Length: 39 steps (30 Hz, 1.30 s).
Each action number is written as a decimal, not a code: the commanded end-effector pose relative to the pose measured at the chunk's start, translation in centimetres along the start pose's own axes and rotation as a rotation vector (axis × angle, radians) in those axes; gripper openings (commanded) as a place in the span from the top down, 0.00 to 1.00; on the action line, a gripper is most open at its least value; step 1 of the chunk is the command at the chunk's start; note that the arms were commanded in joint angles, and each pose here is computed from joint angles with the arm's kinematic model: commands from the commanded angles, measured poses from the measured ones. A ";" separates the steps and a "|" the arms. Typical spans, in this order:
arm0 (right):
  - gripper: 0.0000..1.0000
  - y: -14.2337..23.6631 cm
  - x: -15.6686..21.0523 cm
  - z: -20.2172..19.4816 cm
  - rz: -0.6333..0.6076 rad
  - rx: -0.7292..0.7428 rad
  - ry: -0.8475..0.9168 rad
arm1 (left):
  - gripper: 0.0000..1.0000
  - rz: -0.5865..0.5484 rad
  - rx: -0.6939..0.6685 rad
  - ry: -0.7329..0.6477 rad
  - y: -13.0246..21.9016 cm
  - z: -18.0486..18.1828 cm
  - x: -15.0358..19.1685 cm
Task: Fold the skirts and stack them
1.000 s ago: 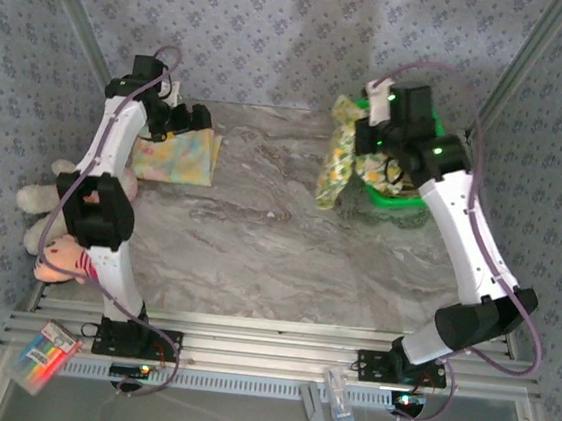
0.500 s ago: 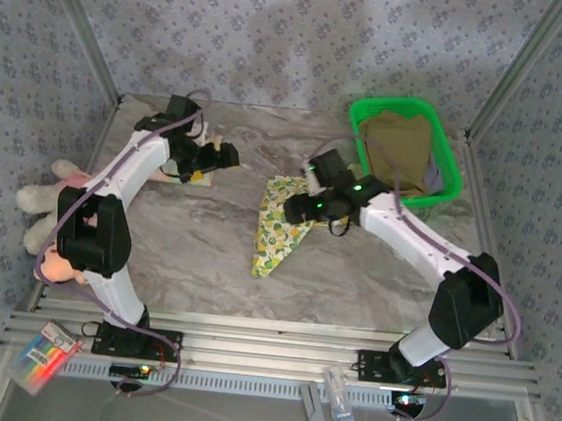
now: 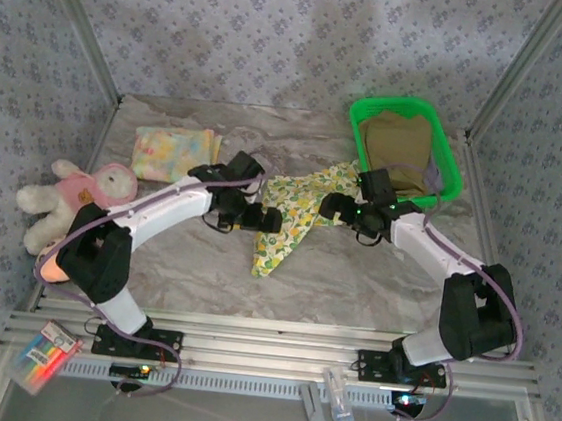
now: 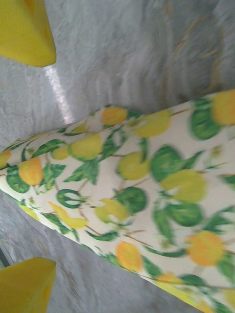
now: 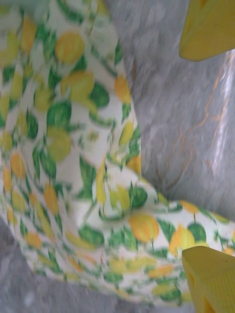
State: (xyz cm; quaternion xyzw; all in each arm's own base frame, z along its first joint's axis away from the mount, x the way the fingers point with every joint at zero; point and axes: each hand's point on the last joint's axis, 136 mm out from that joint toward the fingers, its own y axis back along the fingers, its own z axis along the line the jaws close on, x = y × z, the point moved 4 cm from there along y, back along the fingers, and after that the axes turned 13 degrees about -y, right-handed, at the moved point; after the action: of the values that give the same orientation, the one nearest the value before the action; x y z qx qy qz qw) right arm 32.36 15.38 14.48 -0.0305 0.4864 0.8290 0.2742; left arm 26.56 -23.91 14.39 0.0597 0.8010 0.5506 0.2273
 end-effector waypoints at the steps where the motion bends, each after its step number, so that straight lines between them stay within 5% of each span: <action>1: 0.02 -0.7 0.0 2.8 0.012 -0.129 0.095 | 0.00 0.038 -0.037 0.013 -1.1 0.0 1.9; 10: 0.04 -6.0 -1.1 5.0 0.039 0.175 0.327 | 0.03 0.085 0.049 0.013 -5.1 -2.6 5.2; 12: 0.09 -7.4 -0.6 5.3 0.081 0.250 0.368 | 0.18 0.080 0.076 0.028 -5.9 -2.6 5.5; 15: 0.54 -8.2 -0.1 5.9 0.096 0.302 0.409 | 0.54 0.065 0.023 0.033 -6.3 -1.6 5.6; 19: 0.90 -4.7 -2.1 9.2 -0.013 0.143 0.388 | 1.00 -0.034 -0.037 0.012 -2.3 0.1 2.1; 21: 1.00 -2.1 -3.6 10.6 -0.071 0.076 0.363 | 1.00 -0.123 -0.074 -0.020 1.5 0.8 -0.6; 29: 1.00 7.8 -10.5 13.5 -0.266 -0.146 0.296 | 1.00 -0.420 -0.166 -0.183 15.9 2.1 -10.3; 39: 1.00 16.7 -13.6 15.5 -0.454 -0.279 0.318 | 1.00 -0.511 -0.273 -0.383 23.2 0.5 -14.5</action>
State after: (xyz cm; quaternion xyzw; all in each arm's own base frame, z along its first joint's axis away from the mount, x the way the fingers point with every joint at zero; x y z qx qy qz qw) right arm 39.72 17.89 38.35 -0.2931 0.3818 0.8075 0.3410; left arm 36.52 -21.30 39.70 -0.1005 0.6795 0.5146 0.5132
